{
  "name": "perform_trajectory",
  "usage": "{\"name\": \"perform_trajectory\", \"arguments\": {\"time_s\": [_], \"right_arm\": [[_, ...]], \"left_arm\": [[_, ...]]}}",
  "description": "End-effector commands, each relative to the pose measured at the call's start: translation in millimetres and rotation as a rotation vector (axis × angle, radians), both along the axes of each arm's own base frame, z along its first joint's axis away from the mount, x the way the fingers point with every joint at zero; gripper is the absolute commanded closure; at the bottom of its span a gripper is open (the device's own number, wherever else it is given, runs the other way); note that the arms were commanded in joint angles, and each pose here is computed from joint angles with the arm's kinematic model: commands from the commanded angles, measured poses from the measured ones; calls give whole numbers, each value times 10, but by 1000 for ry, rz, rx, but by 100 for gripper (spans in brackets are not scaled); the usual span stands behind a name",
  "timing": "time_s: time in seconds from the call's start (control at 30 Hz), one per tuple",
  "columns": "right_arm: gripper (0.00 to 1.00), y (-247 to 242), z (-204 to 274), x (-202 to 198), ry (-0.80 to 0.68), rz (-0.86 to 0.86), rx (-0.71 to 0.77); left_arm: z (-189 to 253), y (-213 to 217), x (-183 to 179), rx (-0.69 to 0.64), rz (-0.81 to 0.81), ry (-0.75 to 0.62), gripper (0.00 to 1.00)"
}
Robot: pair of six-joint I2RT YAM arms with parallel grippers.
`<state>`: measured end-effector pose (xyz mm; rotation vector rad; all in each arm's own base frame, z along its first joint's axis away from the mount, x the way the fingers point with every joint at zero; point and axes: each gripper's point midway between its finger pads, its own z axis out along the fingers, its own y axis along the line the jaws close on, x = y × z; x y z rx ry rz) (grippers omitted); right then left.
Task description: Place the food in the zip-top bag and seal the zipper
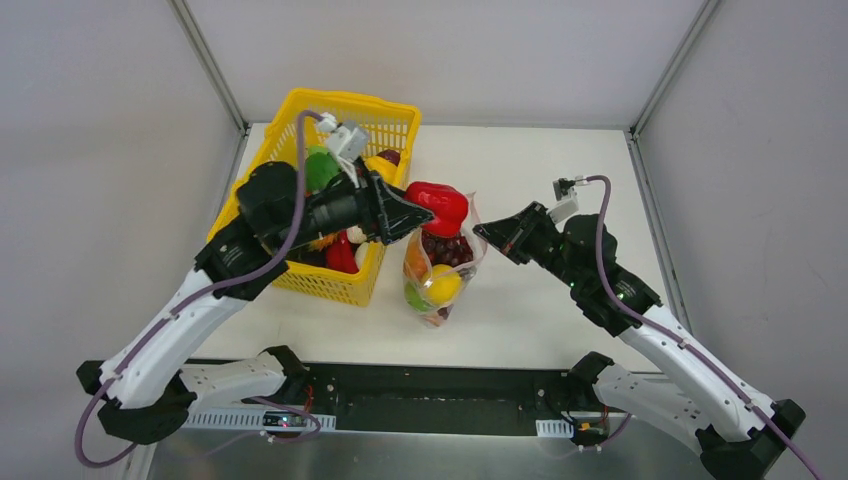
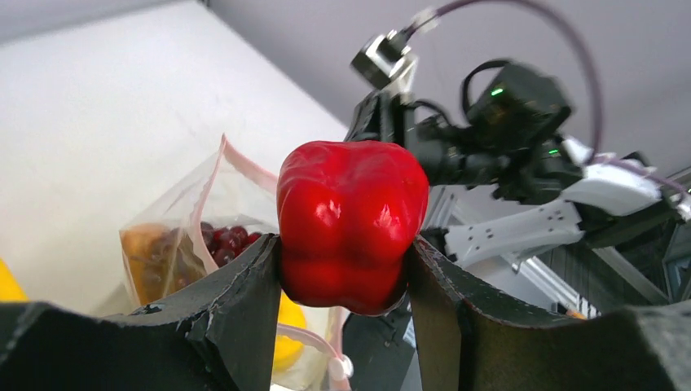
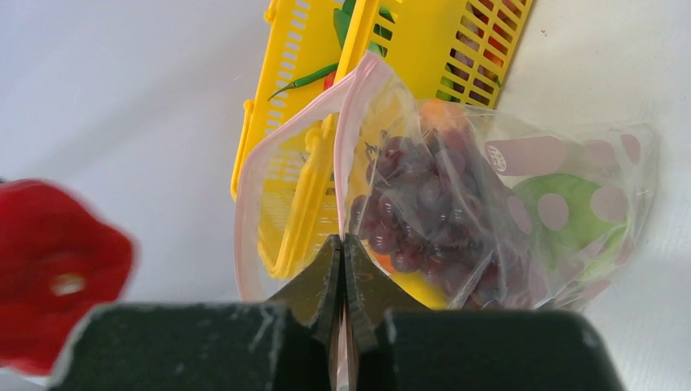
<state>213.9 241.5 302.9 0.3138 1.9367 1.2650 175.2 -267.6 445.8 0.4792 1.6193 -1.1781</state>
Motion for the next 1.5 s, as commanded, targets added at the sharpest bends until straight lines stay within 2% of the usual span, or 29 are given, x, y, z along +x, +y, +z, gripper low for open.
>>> {"name": "perform_trajectory", "arguments": {"time_s": [0.0, 0.2, 0.43, 0.7, 0.9, 1.0, 1.13, 1.27, 1.47], "right_arm": [[97, 32, 297, -61, -72, 40, 52], [97, -6, 293, -60, -78, 23, 56], [97, 14, 324, -67, -87, 36, 54], [97, 64, 353, -86, -98, 67, 62], [97, 36, 350, -92, -99, 56, 63], [97, 29, 343, -92, -97, 52, 63], [97, 30, 342, -95, -97, 54, 62], [97, 30, 336, -86, -96, 52, 58], [97, 36, 337, -89, -96, 56, 59]], "left_arm": [[-602, -250, 221, 185, 8, 115, 100], [-1079, -201, 308, 416, 64, 148, 100], [-1257, 30, 259, 683, 74, 103, 97], [-1334, -263, 38, 740, -90, 80, 87], [-1445, -245, 28, 803, -98, 92, 80], [-1444, -220, 22, 807, -95, 90, 72], [-1400, -223, 1, 776, -98, 71, 44], [-1323, -181, 4, 744, -74, 51, 32], [-1050, -21, 88, 655, 48, -6, 21]]}}
